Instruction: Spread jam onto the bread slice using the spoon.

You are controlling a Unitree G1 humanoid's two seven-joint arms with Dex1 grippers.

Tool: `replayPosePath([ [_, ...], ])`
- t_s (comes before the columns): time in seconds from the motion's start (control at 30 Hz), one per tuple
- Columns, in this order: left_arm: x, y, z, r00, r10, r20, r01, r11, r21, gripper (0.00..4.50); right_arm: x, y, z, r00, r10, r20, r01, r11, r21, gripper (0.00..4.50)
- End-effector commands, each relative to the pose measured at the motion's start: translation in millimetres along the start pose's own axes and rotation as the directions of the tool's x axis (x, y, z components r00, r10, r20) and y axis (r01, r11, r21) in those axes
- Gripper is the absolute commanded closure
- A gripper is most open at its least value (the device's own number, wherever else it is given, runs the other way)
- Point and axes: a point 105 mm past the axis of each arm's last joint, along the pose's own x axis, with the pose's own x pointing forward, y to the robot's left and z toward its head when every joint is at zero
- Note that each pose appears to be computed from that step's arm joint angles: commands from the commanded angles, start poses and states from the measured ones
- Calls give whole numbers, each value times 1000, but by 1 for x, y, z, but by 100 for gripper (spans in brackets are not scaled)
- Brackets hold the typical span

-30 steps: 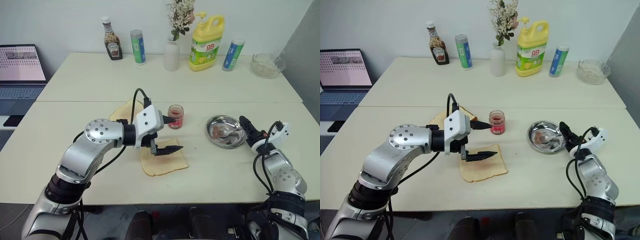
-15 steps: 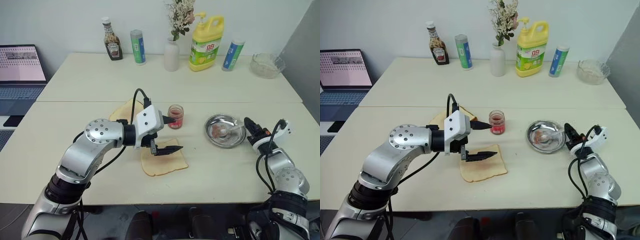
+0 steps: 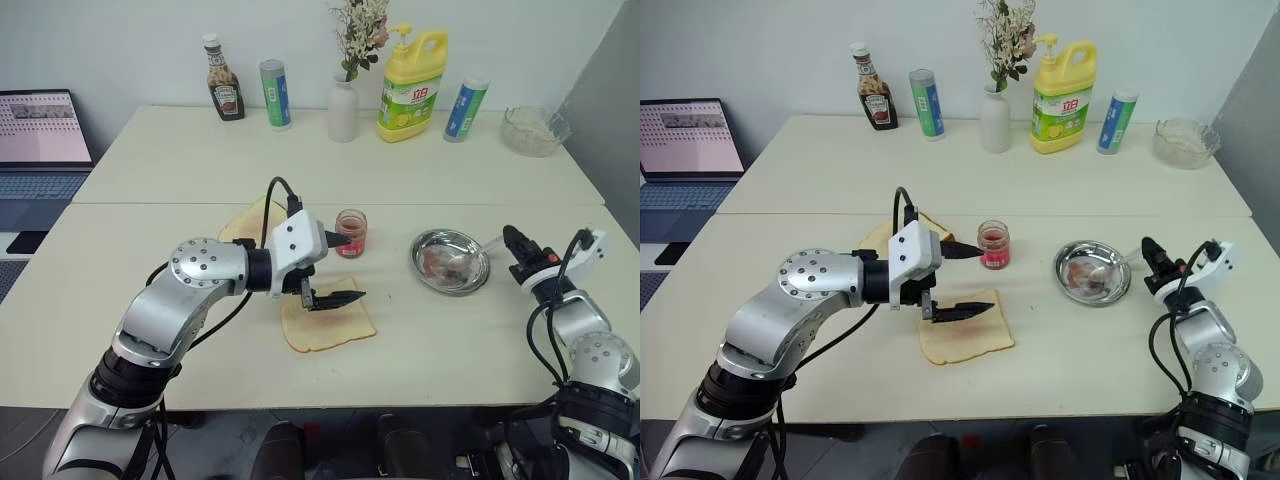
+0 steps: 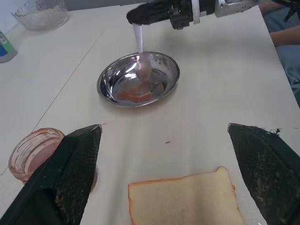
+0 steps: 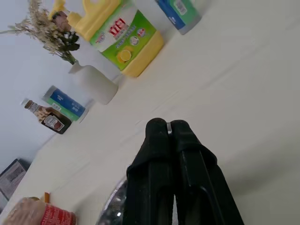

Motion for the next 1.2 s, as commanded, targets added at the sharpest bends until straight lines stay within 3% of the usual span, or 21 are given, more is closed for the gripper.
replayPosePath([
  [0.03, -12, 13, 1, 996, 87, 1, -87, 996, 29, 0, 4, 39, 30, 990, 122, 70, -115, 989, -89, 445],
  [0.17, -25, 22, -6, 985, 172, -20, -172, 985, 6, 0, 9, 81, 46, 966, 245, 82, -228, 958, -172, 445],
  [0.3, -46, 30, -20, 960, 270, -73, -273, 961, -37, 0, 20, 146, 50, 906, 421, 49, -391, 874, -288, 445],
  [0.53, -59, 32, -32, 933, 344, -110, -353, 932, -82, 0, 49, 213, 27, 813, 581, -48, -548, 733, -403, 445],
  [0.77, -59, 32, -31, 923, 371, -107, -380, 921, -83, 0, 65, 224, -15, 764, 627, -154, -606, 614, -505, 445],
  [1.2, -53, 33, -30, 926, 365, -100, -374, 924, -86, 0, 69, 216, -47, 721, 647, -248, -637, 478, -605, 445],
])
